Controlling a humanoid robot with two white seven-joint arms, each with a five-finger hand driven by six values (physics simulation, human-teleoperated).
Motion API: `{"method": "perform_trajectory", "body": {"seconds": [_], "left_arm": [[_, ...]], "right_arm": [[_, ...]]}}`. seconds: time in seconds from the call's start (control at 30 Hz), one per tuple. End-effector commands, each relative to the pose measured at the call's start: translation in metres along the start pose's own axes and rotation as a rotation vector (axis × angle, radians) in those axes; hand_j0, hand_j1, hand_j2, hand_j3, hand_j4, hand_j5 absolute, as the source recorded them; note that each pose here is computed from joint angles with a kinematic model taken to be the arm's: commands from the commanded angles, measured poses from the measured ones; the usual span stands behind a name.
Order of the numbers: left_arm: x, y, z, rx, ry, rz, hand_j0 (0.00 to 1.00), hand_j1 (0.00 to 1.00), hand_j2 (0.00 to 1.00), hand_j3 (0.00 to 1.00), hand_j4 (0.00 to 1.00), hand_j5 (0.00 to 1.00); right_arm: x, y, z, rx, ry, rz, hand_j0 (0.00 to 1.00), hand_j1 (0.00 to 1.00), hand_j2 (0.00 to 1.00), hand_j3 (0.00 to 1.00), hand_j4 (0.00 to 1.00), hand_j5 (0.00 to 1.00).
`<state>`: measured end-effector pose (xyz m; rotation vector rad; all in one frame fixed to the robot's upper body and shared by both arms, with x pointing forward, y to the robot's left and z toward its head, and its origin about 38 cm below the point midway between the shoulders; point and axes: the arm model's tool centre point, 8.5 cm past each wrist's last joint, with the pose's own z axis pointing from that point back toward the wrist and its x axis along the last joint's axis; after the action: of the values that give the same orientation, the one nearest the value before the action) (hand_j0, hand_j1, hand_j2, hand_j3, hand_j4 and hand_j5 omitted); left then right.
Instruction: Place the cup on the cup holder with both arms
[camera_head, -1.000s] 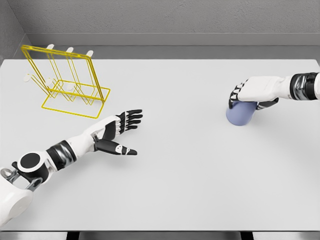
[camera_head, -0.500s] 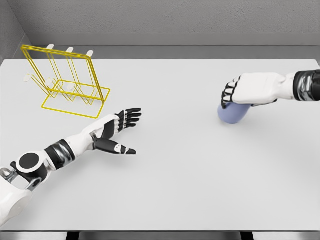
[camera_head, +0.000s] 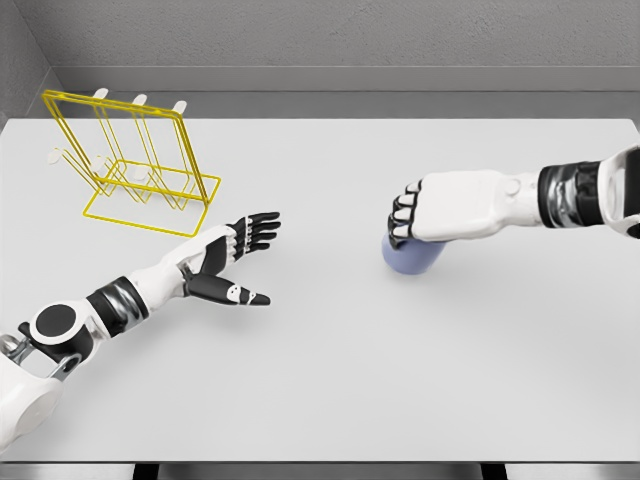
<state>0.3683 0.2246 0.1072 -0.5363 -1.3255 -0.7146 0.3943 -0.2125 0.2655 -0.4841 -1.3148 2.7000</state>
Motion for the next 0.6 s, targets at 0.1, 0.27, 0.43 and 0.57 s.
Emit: {"method": "perform_trajectory", "body": {"seconds": [0.1, 0.27, 0.43, 0.57], "left_arm": [[0.0, 0.001, 0.0, 0.002, -0.001, 0.003, 1.0, 1.0, 1.0, 1.0, 1.0, 1.0], [0.0, 0.001, 0.0, 0.003, 0.0, 0.004, 1.0, 1.0, 1.0, 1.0, 1.0, 1.0], [0.0, 0.001, 0.0, 0.003, 0.0, 0.004, 1.0, 1.0, 1.0, 1.0, 1.0, 1.0], [0.0, 0.001, 0.0, 0.003, 0.0, 0.004, 1.0, 1.0, 1.0, 1.0, 1.0, 1.0]], "right_arm": [[0.01, -0.011, -0.021, -0.035, -0.052, 0.007, 0.49, 0.49, 0.49, 0.49, 0.49, 0.49], [0.019, -0.022, -0.039, -0.069, -0.098, 0.018, 0.49, 0.49, 0.49, 0.49, 0.49, 0.49], [0.028, -0.033, -0.054, -0.101, -0.137, 0.029, 0.49, 0.49, 0.49, 0.49, 0.49, 0.49], [0.031, -0.036, -0.059, -0.105, -0.146, 0.037, 0.49, 0.49, 0.49, 0.49, 0.49, 0.49]]}}
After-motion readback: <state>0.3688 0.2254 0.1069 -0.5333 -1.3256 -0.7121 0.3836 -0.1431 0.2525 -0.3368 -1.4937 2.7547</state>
